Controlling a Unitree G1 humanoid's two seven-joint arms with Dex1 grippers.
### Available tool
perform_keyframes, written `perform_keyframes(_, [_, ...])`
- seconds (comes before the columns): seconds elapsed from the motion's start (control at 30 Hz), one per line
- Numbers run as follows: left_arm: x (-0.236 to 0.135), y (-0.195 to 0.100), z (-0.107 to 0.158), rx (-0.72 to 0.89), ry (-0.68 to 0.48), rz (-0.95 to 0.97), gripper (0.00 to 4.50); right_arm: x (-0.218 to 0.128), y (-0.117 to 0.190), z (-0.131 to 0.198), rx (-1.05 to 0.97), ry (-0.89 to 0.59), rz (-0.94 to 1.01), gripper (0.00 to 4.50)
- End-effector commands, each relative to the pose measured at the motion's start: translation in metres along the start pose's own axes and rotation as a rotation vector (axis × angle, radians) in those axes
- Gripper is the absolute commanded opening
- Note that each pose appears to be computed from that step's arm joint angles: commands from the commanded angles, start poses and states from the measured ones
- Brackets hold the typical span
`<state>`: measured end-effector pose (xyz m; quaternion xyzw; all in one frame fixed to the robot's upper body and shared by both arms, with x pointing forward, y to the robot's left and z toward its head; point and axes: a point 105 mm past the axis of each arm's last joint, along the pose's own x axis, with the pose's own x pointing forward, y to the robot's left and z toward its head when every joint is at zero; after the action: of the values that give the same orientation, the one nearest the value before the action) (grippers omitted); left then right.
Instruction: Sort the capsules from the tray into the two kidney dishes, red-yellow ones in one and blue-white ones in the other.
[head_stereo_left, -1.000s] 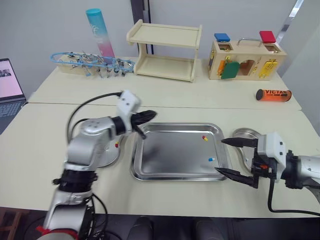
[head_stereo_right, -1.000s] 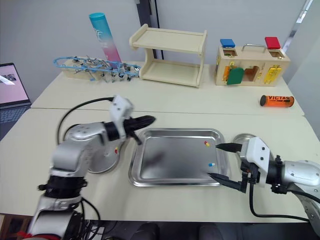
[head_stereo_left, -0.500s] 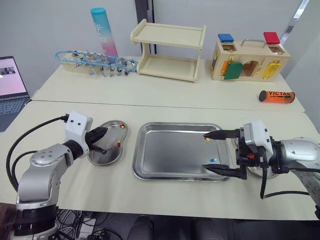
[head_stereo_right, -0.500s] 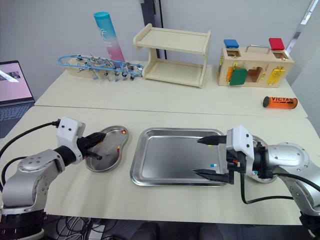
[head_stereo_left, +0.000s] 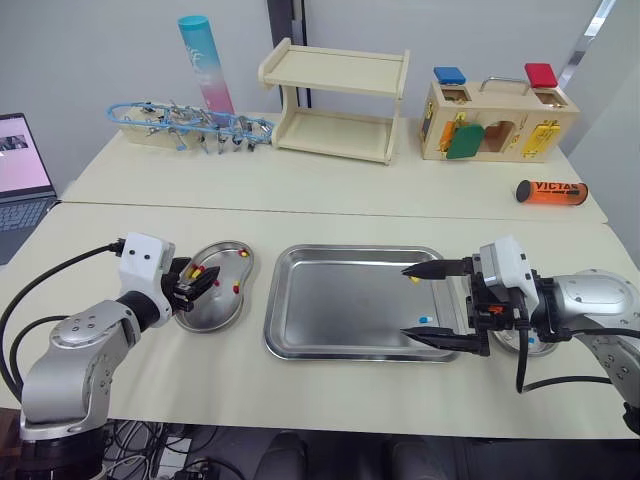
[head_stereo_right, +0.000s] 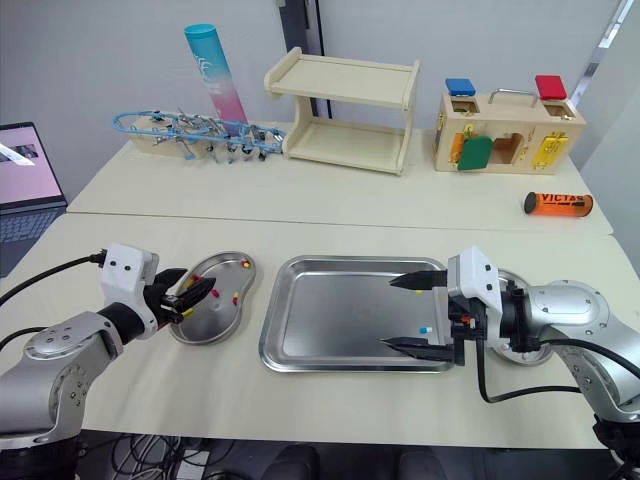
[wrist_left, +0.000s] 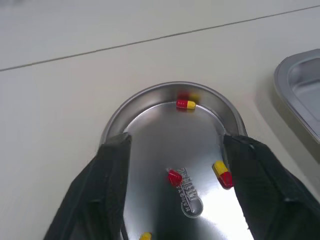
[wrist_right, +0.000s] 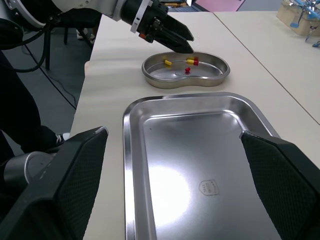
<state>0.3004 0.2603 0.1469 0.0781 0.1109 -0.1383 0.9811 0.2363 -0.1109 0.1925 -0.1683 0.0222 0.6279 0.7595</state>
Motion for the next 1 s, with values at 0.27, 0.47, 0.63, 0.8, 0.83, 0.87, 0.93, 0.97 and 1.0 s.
perform_keyframes(0.27, [-0.048, 0.030, 0.033, 0.005, -0.132, -0.030, 4.47, -0.003, -0.005, 0.003, -0.065, 0.008, -0.019, 4.50])
perform_keyframes(0.47, [-0.085, 0.089, 0.018, 0.040, -0.090, 0.123, 4.47, -0.032, -0.024, -0.010, -0.127, 0.082, -0.176, 4.50])
perform_keyframes(0.63, [-0.107, 0.110, -0.011, 0.040, -0.019, 0.192, 4.47, -0.080, -0.034, -0.030, -0.097, 0.203, -0.323, 4.50])
perform_keyframes(0.8, [-0.118, 0.116, -0.036, 0.025, 0.042, 0.191, 4.47, -0.131, -0.029, -0.049, -0.045, 0.336, -0.435, 4.50])
perform_keyframes(0.83, [-0.119, 0.116, -0.040, 0.019, 0.049, 0.184, 4.47, -0.138, -0.027, -0.051, -0.037, 0.355, -0.448, 4.50])
perform_keyframes(0.87, [-0.119, 0.116, -0.041, 0.012, 0.049, 0.178, 4.47, -0.144, -0.026, -0.054, -0.030, 0.369, -0.459, 4.50])
perform_keyframes(0.93, [-0.120, 0.116, -0.047, -0.009, 0.054, 0.171, 4.47, -0.160, -0.022, -0.063, 0.002, 0.407, -0.496, 4.50])
perform_keyframes(0.97, [-0.120, 0.116, -0.049, -0.015, 0.056, 0.168, 4.47, -0.165, -0.020, -0.066, 0.012, 0.418, -0.510, 4.50])
perform_keyframes(1.0, [-0.120, 0.115, -0.051, -0.024, 0.058, 0.163, 4.47, -0.170, -0.019, -0.069, 0.017, 0.429, -0.524, 4.50])
